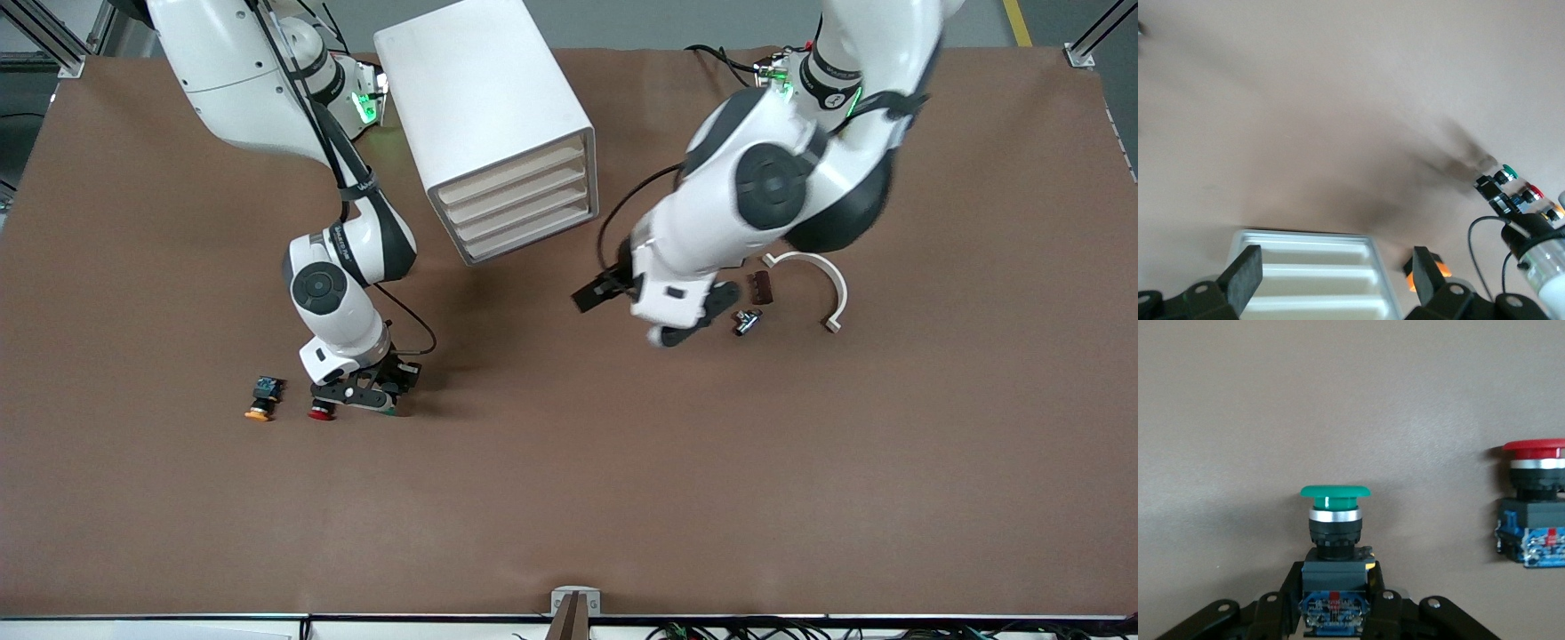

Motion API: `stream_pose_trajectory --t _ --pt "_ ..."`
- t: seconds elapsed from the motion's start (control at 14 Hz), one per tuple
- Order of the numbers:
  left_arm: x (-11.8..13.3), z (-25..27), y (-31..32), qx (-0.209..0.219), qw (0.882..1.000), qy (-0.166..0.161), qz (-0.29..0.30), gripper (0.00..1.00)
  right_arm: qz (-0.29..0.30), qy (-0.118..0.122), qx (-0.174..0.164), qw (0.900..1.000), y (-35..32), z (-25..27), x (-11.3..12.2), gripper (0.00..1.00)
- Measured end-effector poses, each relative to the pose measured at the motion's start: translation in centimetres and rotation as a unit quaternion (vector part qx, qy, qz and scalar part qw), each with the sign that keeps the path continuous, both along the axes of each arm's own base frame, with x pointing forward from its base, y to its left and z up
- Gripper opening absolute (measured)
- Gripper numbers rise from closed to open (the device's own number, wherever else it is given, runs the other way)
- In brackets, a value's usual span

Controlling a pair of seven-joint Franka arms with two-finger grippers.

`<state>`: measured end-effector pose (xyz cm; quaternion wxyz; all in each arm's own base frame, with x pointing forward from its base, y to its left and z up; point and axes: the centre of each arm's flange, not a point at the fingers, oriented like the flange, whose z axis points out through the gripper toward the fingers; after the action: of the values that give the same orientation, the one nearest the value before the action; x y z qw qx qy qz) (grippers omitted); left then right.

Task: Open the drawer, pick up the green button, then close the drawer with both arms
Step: 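Set the green button beside the red button while the left gripper retracts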

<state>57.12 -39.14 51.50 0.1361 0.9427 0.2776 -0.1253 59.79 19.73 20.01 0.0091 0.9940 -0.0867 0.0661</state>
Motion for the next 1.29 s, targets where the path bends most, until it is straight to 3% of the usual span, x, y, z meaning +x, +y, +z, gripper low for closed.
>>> stream_pose_trajectory --t 0.29,0.36,0.64,0.79,1.0,1.29 --pt "0.9 5.8 11.0 0.011 0.999 0.003 -0.039 1.00 0.000 0.002 -0.001 1.000 -0.7 -0.1 0.1 0.41" --pt "1.2 6.2 13.2 0.012 0.999 0.006 -0.048 1.00 0.000 0.003 -0.002 1.000 -0.7 -0.1 0.1 0.46" --pt "2.8 6.7 20.6 0.009 0.999 0.004 -0.053 1.00 0.001 0.003 -0.001 1.000 -0.7 -0.2 0.1 0.88" --pt "3.6 6.3 23.7 0.026 0.996 -0.008 -0.082 1.00 0.001 0.003 -0.001 1.000 -0.6 -0.2 0.1 1.00" --pt "4.1 5.7 27.0 0.058 0.988 -0.024 -0.139 1.00 0.001 0.003 -0.001 1.000 -0.6 -0.2 0.1 1.00" --pt "4.5 4.3 31.6 0.085 0.968 -0.028 -0.236 1.00 -0.002 0.009 -0.004 1.000 -0.9 0.0 0.1 1.00"
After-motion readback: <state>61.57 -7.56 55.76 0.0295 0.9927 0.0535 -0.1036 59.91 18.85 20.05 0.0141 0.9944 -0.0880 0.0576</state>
